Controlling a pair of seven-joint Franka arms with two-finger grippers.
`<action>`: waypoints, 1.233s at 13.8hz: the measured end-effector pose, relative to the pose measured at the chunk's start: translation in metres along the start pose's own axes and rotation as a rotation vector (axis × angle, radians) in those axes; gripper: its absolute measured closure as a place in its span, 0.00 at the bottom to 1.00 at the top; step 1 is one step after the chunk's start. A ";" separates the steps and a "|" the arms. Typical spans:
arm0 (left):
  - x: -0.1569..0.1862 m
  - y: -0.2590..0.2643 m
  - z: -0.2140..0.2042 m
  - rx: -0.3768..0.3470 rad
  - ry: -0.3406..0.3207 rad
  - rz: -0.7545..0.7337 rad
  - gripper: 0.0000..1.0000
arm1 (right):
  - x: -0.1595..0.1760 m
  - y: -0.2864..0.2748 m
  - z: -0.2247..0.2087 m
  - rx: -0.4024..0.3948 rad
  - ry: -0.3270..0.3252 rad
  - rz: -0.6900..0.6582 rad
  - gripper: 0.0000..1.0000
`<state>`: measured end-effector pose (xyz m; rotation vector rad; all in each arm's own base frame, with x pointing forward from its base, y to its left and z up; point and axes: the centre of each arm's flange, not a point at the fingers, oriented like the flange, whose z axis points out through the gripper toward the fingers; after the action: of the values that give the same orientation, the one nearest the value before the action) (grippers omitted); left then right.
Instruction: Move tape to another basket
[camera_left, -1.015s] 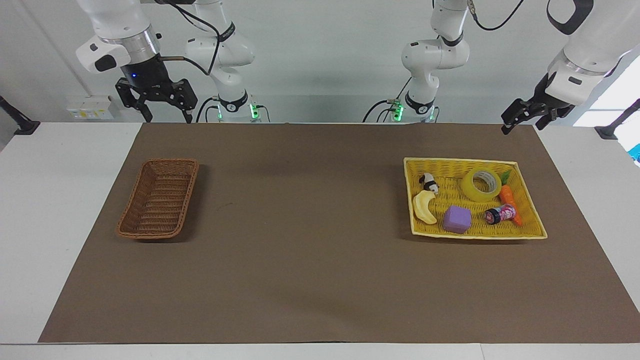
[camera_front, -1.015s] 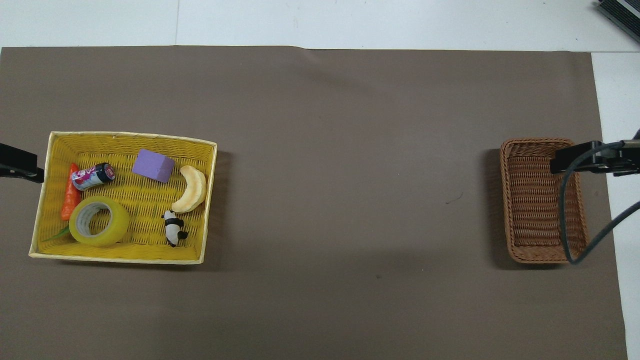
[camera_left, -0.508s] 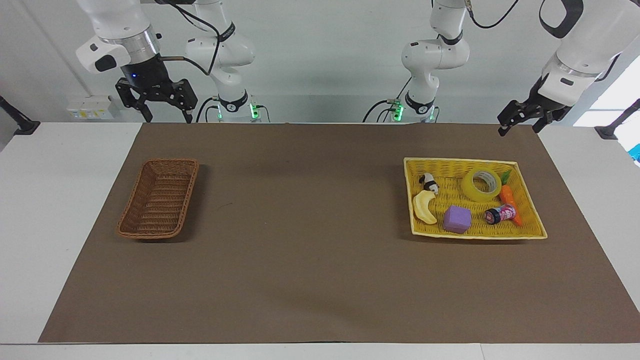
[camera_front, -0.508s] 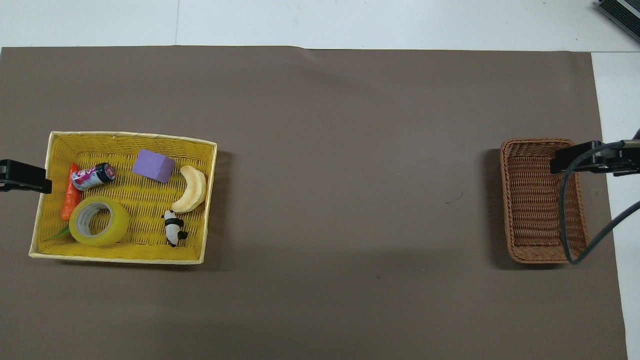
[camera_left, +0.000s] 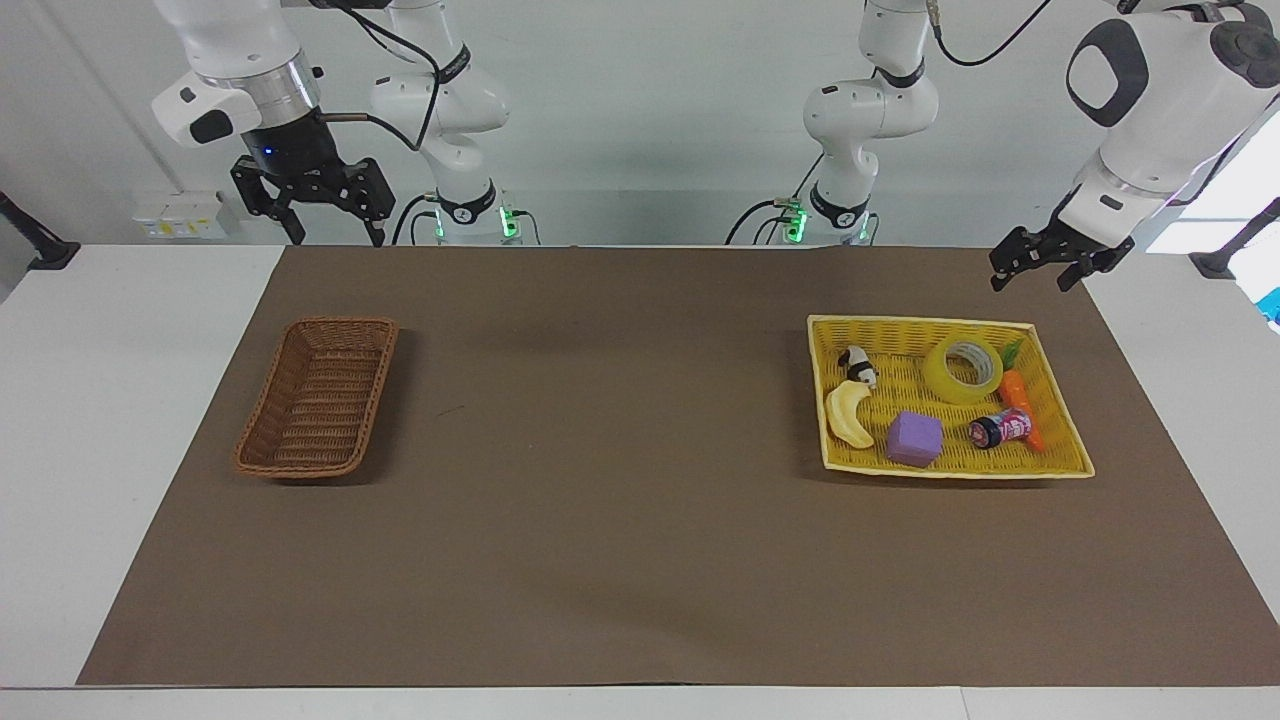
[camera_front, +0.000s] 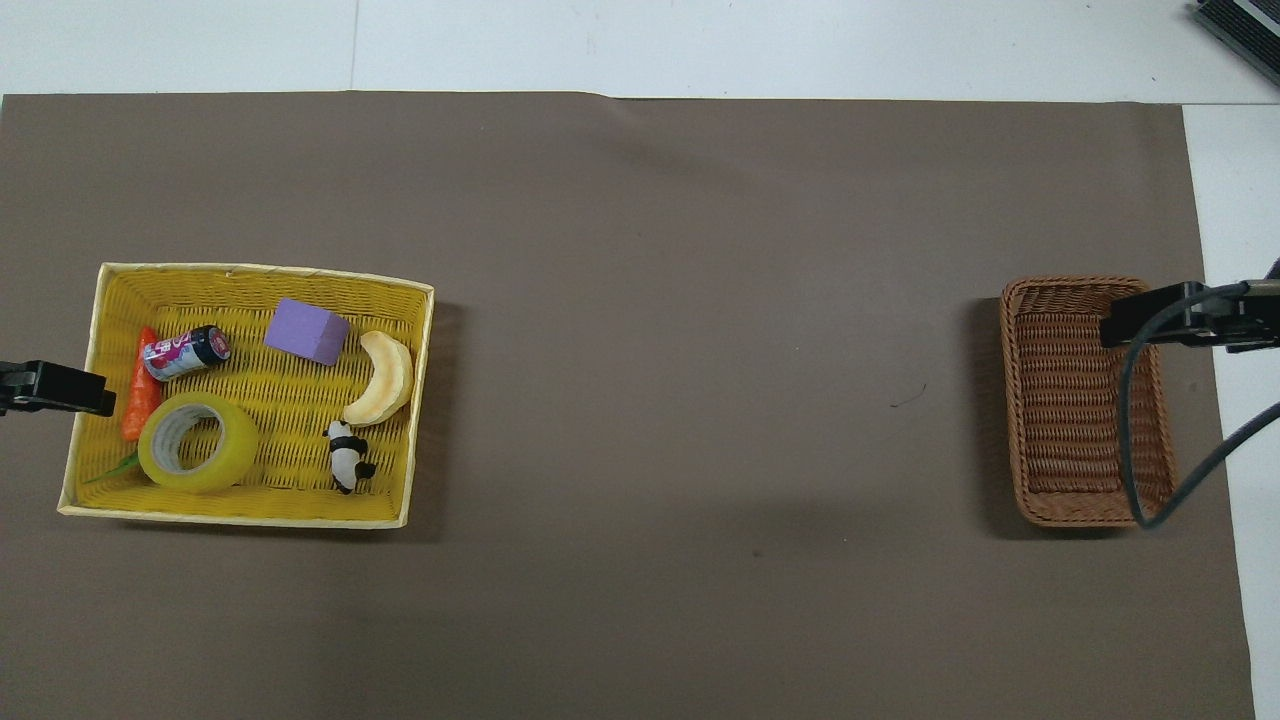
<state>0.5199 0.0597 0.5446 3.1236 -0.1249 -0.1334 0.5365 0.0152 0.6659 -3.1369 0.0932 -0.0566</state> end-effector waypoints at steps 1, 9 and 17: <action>-0.001 -0.007 0.008 -0.002 -0.001 0.004 0.00 | 0.000 0.000 0.000 0.000 0.000 0.000 0.00; -0.003 -0.022 0.085 -0.005 0.000 0.000 0.00 | 0.000 0.000 0.000 0.000 0.000 0.000 0.00; -0.001 -0.034 0.189 -0.014 -0.029 -0.021 0.35 | 0.000 0.000 0.000 0.000 0.000 0.001 0.00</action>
<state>0.5051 0.0922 0.3554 3.1110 -0.0904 -0.1785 0.5365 0.0149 0.6659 -3.1369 0.0940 -0.0566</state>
